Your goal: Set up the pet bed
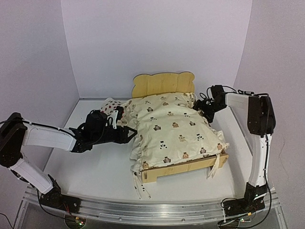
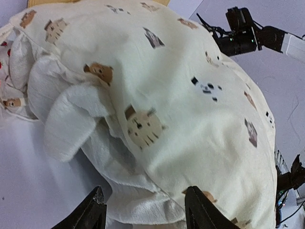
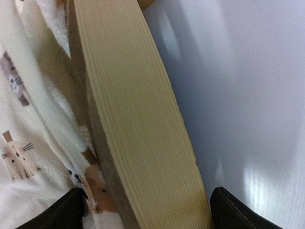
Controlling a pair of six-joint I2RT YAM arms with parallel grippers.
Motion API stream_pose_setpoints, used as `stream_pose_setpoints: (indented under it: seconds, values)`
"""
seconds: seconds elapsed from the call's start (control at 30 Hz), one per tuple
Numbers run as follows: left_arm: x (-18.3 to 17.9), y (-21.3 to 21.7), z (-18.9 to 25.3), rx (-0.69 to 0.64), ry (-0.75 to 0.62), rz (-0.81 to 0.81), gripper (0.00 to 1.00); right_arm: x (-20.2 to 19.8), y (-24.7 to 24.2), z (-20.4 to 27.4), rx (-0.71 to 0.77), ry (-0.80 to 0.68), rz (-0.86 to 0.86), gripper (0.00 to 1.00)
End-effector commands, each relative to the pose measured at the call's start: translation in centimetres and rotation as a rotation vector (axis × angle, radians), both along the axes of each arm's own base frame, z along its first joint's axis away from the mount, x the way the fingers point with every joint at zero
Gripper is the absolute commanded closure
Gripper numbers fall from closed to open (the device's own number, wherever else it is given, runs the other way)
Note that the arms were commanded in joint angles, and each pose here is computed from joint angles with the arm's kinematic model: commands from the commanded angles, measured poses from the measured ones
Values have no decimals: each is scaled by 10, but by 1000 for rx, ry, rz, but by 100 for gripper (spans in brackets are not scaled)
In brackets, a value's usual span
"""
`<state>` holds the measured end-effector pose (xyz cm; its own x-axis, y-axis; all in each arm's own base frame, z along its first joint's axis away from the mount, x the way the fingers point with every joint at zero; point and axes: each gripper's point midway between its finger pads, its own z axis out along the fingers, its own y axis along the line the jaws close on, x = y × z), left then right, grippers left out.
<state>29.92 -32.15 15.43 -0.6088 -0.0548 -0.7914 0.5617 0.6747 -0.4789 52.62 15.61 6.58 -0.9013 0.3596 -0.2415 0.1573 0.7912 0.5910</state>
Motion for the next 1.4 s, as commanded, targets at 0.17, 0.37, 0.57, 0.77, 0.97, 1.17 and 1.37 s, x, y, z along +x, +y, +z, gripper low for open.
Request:
stream_pose_setpoints:
  seconds: [0.17,0.37,0.57,0.77,0.97,1.17,1.37]
  values:
    - [-47,29,-31,2,149,55,46,-9,128,-55,6,39,261,8]
    - [-65,26,-46,25,208,50,48,-1,175,-43,65,7,305,6]
    - [-87,8,-61,46,237,25,49,-8,140,-13,-89,-64,306,2]
    - [-109,-25,-76,96,251,-16,49,-13,85,33,-153,-77,201,2]
    - [-133,-69,-85,115,261,-91,48,-32,12,71,-278,-107,90,2]
    - [-149,-123,-99,104,288,-187,48,-65,-62,94,-476,-94,-52,2]
    - [-157,-165,-94,44,297,-276,48,-89,-108,117,-682,-121,-153,2]
